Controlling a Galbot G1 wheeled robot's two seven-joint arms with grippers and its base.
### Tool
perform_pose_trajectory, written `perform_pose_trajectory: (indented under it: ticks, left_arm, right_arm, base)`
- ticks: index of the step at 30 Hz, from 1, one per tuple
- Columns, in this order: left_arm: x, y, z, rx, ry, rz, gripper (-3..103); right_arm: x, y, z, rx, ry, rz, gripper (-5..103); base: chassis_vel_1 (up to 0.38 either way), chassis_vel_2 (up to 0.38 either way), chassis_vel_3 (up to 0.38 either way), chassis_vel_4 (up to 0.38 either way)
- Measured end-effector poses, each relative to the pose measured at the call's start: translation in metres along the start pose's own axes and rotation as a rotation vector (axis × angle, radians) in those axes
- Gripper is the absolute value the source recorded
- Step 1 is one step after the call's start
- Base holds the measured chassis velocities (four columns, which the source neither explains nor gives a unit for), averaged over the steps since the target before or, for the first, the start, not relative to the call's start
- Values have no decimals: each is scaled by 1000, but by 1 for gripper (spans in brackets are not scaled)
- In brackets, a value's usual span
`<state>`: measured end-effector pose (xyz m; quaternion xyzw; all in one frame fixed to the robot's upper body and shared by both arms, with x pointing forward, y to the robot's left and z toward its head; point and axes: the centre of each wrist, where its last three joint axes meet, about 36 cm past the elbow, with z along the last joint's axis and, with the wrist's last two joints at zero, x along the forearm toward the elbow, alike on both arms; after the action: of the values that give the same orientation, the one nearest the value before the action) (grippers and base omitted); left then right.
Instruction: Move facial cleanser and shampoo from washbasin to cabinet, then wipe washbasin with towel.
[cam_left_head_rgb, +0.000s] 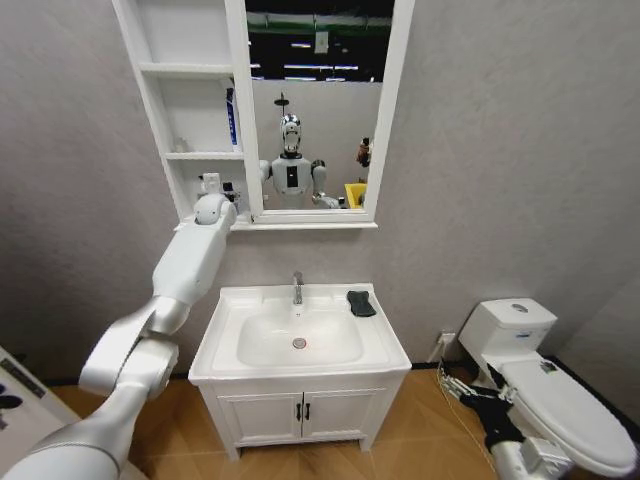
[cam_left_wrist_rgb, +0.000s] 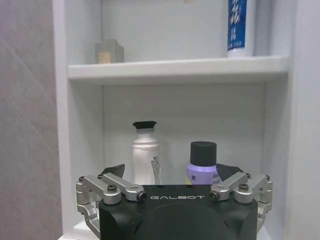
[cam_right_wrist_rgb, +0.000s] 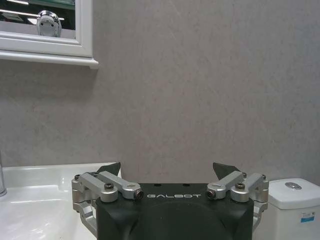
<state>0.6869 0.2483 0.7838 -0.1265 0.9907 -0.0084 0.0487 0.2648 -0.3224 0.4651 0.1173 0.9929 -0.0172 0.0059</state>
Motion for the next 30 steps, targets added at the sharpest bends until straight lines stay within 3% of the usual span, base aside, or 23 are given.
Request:
perform_pose_trajectory:
  ticks: [1, 3, 5, 6, 7, 10, 11, 12, 13, 16, 17, 20, 21, 24, 28, 30]
  left_arm:
    - [0, 0, 0, 0, 0, 0, 100]
    - [47, 10, 8, 21, -37, 56, 100]
    - [57, 12, 11, 24, -36, 65, 100]
    - [84, 19, 30, 24, -29, 90, 100]
    - [84, 19, 30, 24, -29, 90, 100]
    - [144, 37, 56, 32, -73, 146, 100]
    - [144, 37, 56, 32, -73, 146, 100]
    - [164, 47, 66, 40, -81, 160, 100]
    - [164, 47, 66, 40, -81, 160, 100]
    - [218, 89, 115, 36, -66, 137, 100]
    - [218, 89, 115, 36, -66, 137, 100]
    - [282, 124, 181, -11, -14, 92, 100]
    - [282, 124, 181, -11, -14, 92, 100]
    - [349, 140, 217, -32, 34, 81, 100]
    - [403, 134, 222, 9, 66, 46, 100]
    - [415, 132, 221, 7, 63, 40, 100]
  right_arm:
    - [0, 0, 0, 0, 0, 0, 100]
    - [0, 1, -3, -1, -3, 0, 100]
    - [1, 1, -4, -1, -3, 0, 100]
    - [0, 1, -4, 2, -1, -2, 100]
    - [0, 1, -4, 2, -1, -2, 100]
    - [-1, 4, -7, -1, -4, -11, 100]
    - [-1, 4, -7, -1, -4, -11, 100]
    - [-1, 5, -8, -1, -4, -14, 100]
    - [-1, 5, -8, -1, -4, -14, 100]
    - [-1, 7, -12, 2, -11, -26, 100]
    - [-1, 7, -12, 2, -11, -26, 100]
    - [-1, 12, -14, 6, -7, -45, 100]
    - [-1, 12, -14, 6, -7, -45, 100]
    - [-4, 17, -17, 8, -7, -73, 100]
    - [-6, 21, -20, 7, -7, -92, 100]
    - [-5, 21, -20, 8, -5, -98, 100]
  base:
    - [0, 0, 0, 0]
    - [0, 0, 0, 0]
    - [0, 0, 0, 0]
    - [0, 0, 0, 0]
    - [0, 0, 0, 0]
    - [0, 0, 0, 0]
    - [0, 0, 0, 0]
    - [0, 0, 0, 0]
    - [0, 0, 0, 0]
    - [0, 0, 0, 0]
    - [0, 0, 0, 0]
    - [0, 0, 0, 0]
    - [0, 0, 0, 0]
    - [0, 0, 0, 0]
    - [0, 0, 0, 0]
    - [0, 0, 0, 0]
